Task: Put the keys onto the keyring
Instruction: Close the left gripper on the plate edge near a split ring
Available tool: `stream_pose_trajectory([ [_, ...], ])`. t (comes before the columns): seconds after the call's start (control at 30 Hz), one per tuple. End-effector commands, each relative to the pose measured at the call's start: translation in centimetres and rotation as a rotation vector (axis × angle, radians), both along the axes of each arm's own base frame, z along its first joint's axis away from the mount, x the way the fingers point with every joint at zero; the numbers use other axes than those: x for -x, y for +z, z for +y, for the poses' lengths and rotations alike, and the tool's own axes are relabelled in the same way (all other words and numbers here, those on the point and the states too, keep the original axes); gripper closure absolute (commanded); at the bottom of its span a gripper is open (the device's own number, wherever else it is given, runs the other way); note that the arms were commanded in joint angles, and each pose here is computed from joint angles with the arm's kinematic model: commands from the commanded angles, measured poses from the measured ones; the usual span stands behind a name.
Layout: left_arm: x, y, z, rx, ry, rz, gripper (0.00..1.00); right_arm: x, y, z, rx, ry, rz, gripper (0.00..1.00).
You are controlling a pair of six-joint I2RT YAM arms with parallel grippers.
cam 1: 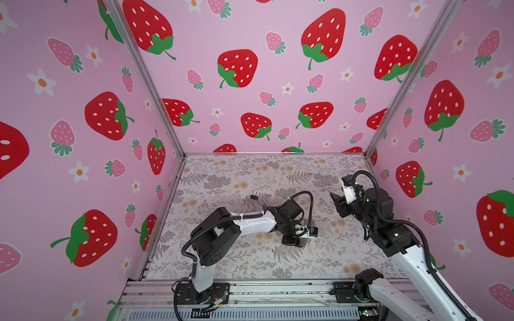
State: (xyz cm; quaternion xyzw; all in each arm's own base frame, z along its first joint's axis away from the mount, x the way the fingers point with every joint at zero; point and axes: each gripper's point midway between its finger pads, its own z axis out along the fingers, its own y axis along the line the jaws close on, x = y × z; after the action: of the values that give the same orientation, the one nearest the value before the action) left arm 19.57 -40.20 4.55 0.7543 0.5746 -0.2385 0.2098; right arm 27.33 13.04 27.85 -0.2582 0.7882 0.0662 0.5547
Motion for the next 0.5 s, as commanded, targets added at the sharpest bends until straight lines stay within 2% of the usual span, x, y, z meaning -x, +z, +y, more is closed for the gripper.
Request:
stream_pose_trajectory([
  [0.0, -0.1, 1.0, -1.4, 0.036, -0.024, -0.004, 0.52, 0.3, -0.5, 0.2, 0.007, 0.022, 0.008, 0.47],
  [0.33, 0.3, -0.6, -1.2, -0.003, -0.039, 0.010, 0.53, 0.6, -0.9, 0.3, 0.015, 0.036, 0.009, 0.48],
  [0.47, 0.4, -1.0, -1.4, -0.015, -0.039, 0.013, 0.56, 0.3, -0.7, 0.5, 0.009, 0.041, -0.006, 0.51],
])
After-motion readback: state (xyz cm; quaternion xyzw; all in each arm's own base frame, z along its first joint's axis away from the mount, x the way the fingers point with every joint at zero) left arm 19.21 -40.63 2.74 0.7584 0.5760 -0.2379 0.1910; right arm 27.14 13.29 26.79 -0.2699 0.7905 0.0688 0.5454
